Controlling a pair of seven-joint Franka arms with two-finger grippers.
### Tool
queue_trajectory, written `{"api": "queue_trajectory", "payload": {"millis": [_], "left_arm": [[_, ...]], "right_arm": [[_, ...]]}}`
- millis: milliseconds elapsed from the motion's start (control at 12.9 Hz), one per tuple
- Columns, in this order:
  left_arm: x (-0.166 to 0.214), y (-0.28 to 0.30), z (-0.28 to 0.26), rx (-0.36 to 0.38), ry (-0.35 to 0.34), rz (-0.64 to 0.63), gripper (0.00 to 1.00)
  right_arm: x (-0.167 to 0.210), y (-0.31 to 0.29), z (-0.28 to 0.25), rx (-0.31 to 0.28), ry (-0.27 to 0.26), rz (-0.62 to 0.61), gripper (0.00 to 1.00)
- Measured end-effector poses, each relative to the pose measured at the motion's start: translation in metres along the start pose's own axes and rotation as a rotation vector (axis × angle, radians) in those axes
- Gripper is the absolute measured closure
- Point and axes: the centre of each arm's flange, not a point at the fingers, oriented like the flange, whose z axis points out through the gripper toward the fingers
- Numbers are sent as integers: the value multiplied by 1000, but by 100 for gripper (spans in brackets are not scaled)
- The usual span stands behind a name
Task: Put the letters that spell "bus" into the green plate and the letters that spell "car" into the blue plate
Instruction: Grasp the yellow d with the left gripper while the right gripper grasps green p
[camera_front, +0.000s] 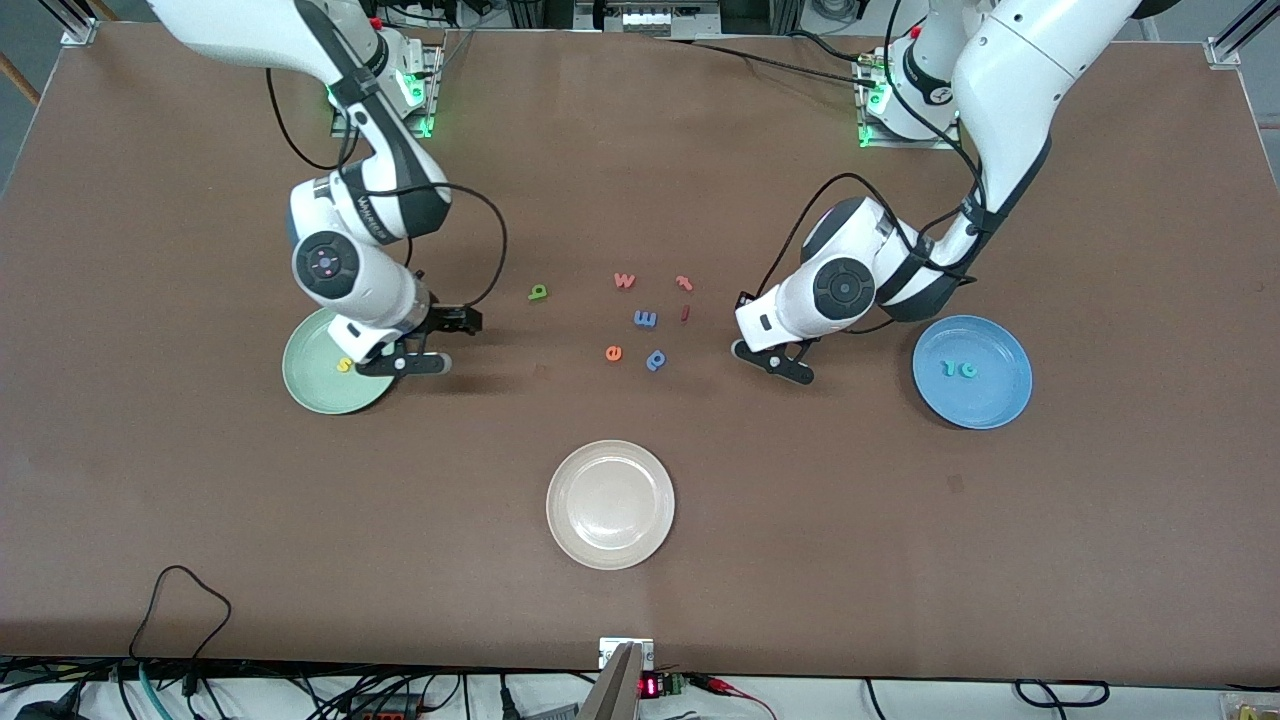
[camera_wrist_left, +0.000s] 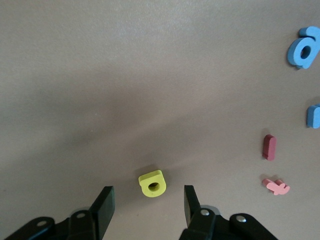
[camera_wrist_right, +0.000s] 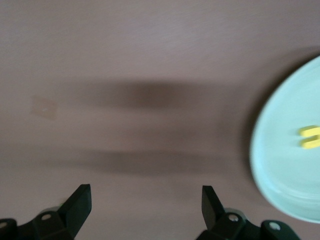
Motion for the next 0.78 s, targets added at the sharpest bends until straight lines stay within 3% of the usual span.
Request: {"api": "queue_trajectory", "payload": {"millis": [78,155,310,776], "left_arm": [[0,0,3,-3,-4,-5,37],[0,0,6,-6,-5,-13,37],[0,1,12,-10,-10,-28,37],[-4,8,26,22,-18,-40,38]], "right_arm": [[-5,-15,4,-2,2,-17,9],[-11,-30,9,-3,5,-40,10],[-21,-55,20,-3,10,-79,25],[-37,-91,56,-5,-1,-110,25]]}}
